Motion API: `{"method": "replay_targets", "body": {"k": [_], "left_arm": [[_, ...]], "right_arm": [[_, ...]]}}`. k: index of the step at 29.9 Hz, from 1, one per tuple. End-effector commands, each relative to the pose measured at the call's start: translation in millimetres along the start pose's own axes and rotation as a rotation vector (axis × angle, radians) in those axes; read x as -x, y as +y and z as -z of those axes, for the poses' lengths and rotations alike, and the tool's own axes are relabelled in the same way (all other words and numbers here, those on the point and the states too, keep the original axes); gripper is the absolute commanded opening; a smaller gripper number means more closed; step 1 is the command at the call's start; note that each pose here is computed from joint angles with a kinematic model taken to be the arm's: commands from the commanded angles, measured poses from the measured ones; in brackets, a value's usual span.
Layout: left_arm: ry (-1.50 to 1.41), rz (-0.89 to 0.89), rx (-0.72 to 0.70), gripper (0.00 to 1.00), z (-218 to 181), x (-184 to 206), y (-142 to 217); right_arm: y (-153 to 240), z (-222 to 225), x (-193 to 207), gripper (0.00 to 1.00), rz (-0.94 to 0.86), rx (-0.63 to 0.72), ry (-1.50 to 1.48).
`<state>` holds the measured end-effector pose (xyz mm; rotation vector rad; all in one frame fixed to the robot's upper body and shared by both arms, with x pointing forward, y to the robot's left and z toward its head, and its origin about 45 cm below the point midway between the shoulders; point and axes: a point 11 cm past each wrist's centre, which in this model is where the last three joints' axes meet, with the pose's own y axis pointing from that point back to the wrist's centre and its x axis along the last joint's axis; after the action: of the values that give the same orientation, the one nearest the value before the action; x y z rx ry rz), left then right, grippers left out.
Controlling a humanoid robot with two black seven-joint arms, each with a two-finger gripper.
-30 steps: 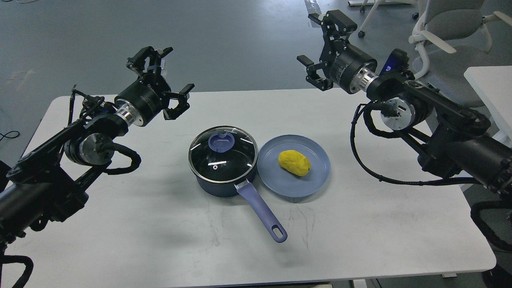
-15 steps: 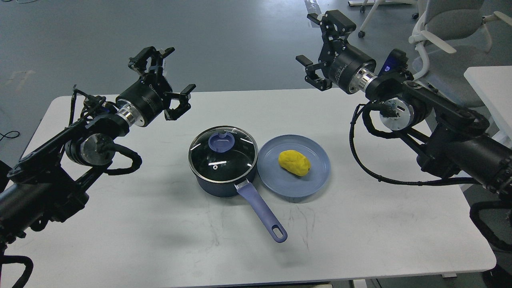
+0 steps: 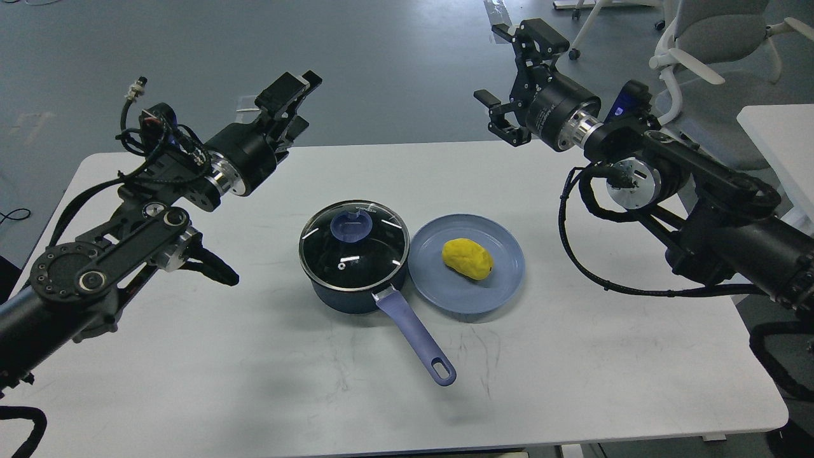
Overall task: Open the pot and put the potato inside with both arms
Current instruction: 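Move the left gripper over the pot and grasp the lid's blue knob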
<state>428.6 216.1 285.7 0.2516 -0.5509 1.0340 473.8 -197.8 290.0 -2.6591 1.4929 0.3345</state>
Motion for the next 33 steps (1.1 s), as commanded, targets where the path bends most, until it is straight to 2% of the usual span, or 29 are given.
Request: {"method": "replay_targets", "body": {"k": [1,2,4,7,13,16,19,25,33], "left_arm": [[-0.295,0.016,0.151,0.99,-15,-5,13],[-0.296,0.016,0.151,0.99,-15,-5,13],[-0.465,0.063,0.266,0.99,-21,8,18],[-0.641,0.095,0.323,0.99,-16,29,25],[-0.756,0.172,0.36,0.99,5,62,37],[-0.725,0.163,0.385,0.99,1,62,37],[-0.645,0.103,0.337,0.99,5,48,34],[-0.642,0.035,0.336,0.99,-2,29,29],[-0.668,0.084,0.333,0.99,-3,27,26]], "right_arm": [[4,6,-9,1.0,-0.018,-0.007,0.008],[4,6,-9,1.0,-0.018,-0.008,0.008],[7,4,-13,1.0,-0.028,-0.005,0.007],[8,3,-12,1.0,-0.027,-0.008,0.001],[7,6,-12,1.0,-0.026,-0.021,-0.002],[7,7,-12,1.0,-0.027,-0.023,-0.004],[10,10,-15,1.0,-0.031,-0.026,0.002],[11,11,-17,1.0,-0.037,-0.029,0.002],[14,14,-23,1.0,-0.055,-0.035,0.003]]}}
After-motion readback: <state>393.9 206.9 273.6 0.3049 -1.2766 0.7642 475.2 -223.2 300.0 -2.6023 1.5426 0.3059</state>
